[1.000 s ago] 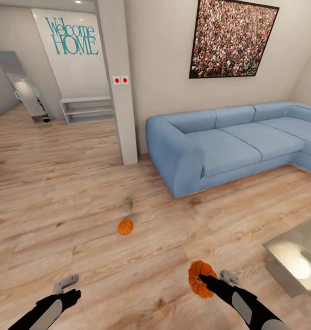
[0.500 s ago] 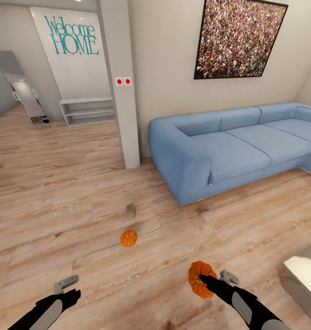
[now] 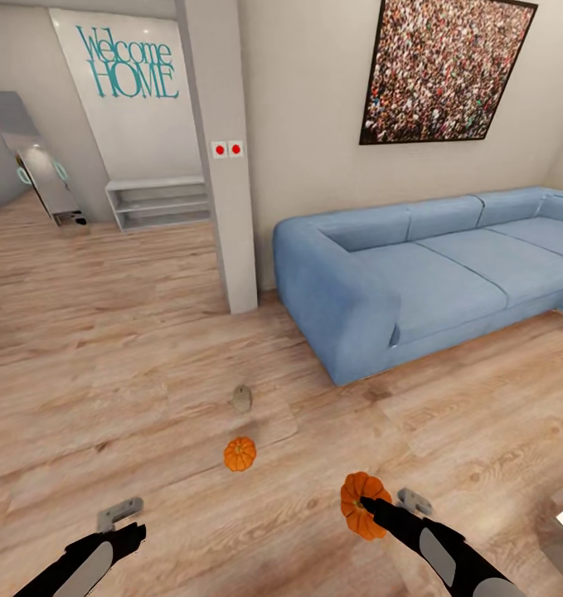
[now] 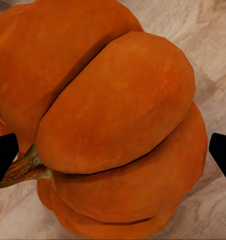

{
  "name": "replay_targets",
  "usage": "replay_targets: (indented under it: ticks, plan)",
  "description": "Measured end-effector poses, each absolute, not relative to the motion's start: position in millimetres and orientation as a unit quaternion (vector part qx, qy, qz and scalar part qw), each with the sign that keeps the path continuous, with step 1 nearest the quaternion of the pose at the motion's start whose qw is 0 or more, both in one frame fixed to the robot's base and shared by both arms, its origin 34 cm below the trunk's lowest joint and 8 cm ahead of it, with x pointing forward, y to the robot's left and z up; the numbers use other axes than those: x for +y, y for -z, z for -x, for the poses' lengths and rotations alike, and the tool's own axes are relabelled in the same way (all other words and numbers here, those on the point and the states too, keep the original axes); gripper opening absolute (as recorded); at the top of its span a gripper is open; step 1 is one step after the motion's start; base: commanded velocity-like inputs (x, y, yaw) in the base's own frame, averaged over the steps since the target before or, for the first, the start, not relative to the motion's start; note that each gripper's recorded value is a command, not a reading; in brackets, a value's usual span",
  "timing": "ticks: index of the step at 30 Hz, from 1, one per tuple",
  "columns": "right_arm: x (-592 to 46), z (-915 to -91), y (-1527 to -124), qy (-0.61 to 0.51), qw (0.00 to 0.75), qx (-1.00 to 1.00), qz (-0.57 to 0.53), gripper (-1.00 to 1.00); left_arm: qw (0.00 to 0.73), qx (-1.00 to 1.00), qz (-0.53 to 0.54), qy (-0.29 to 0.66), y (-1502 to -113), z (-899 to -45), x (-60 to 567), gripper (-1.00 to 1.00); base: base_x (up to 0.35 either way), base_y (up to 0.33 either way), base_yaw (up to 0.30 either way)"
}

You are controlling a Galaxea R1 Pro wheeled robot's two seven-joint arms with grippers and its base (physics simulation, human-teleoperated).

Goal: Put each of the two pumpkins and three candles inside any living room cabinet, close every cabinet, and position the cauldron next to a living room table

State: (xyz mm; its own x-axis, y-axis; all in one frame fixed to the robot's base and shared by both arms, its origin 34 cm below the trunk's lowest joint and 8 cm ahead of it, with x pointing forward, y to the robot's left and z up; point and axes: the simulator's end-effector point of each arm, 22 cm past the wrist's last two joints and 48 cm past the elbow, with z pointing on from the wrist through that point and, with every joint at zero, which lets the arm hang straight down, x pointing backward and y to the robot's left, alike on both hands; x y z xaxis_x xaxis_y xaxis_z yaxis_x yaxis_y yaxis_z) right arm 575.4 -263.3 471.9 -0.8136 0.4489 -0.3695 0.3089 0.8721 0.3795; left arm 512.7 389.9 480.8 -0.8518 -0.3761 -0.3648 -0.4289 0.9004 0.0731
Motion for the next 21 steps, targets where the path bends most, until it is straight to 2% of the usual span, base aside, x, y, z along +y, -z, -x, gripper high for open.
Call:
replay_targets:
  ticks: [5, 14, 21]
  plan:
    - [-263.4, -575.0, -471.5, -0.152, 0.229, 0.94, -0.202, -1.0, 0.173, 0.959, 0.21, -0.076, -480.4, -512.4, 389.8, 1.0, 0.281, 0.11, -0.219]
    - [-263.5, -573.9, -470.0, -0.152, 0.227, 0.94, -0.202, -1.0, 0.172, 0.96, 0.209, -0.077, -479.2, -511.6, 389.8, 1.0, 0.265, 0.017, -0.265]
    - [-264.7, -573.5, -469.1, -0.151, 0.227, 0.941, -0.203, -1.0, 0.17, 0.96, 0.209, -0.077, -478.0, -510.3, 389.8, 1.0, 0.259, 0.132, -0.266]
